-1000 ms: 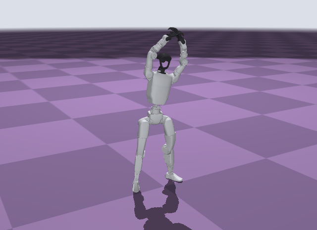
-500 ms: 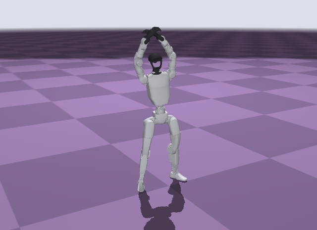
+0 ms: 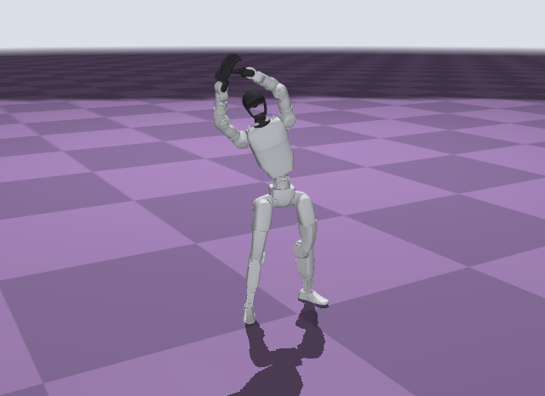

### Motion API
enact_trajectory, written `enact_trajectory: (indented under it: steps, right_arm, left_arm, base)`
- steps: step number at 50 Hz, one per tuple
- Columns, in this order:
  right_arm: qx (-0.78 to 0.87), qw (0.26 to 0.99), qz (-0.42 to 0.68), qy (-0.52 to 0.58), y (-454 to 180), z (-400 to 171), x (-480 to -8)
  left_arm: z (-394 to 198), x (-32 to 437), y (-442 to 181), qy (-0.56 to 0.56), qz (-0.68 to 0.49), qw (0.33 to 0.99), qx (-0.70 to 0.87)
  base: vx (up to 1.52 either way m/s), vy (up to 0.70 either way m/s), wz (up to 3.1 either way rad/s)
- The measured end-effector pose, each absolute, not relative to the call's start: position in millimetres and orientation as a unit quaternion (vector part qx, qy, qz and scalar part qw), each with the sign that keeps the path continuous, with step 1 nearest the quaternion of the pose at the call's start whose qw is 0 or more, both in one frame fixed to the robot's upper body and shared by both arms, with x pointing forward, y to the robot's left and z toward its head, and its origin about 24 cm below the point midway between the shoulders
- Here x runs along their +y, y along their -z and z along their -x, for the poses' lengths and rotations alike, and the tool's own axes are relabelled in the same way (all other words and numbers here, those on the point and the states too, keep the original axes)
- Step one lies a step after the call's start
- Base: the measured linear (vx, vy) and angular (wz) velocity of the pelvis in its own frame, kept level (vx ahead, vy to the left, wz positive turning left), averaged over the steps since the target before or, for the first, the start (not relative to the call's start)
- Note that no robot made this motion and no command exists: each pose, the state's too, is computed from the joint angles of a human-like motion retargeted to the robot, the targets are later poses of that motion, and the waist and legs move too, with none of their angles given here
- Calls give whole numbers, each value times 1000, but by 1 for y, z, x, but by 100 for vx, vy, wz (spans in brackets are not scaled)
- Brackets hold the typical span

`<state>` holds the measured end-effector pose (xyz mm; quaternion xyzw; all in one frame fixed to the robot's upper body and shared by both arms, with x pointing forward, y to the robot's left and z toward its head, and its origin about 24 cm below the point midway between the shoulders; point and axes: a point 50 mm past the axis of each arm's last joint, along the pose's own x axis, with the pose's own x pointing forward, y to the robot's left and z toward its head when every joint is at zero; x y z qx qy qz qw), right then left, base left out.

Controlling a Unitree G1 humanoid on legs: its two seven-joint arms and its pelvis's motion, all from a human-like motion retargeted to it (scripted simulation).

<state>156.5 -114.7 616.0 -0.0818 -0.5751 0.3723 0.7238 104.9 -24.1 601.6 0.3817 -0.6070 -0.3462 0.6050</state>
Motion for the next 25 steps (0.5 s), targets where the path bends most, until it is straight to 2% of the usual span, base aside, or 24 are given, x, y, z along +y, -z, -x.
enact_trajectory:
  steps: [25]
  right_arm:
    - [-581, 729, 26, -362, -608, -173, -142]
  left_arm:
    - [-106, -49, -587, 342, -449, 581, -586]
  base:
    - [0, 0, 0]
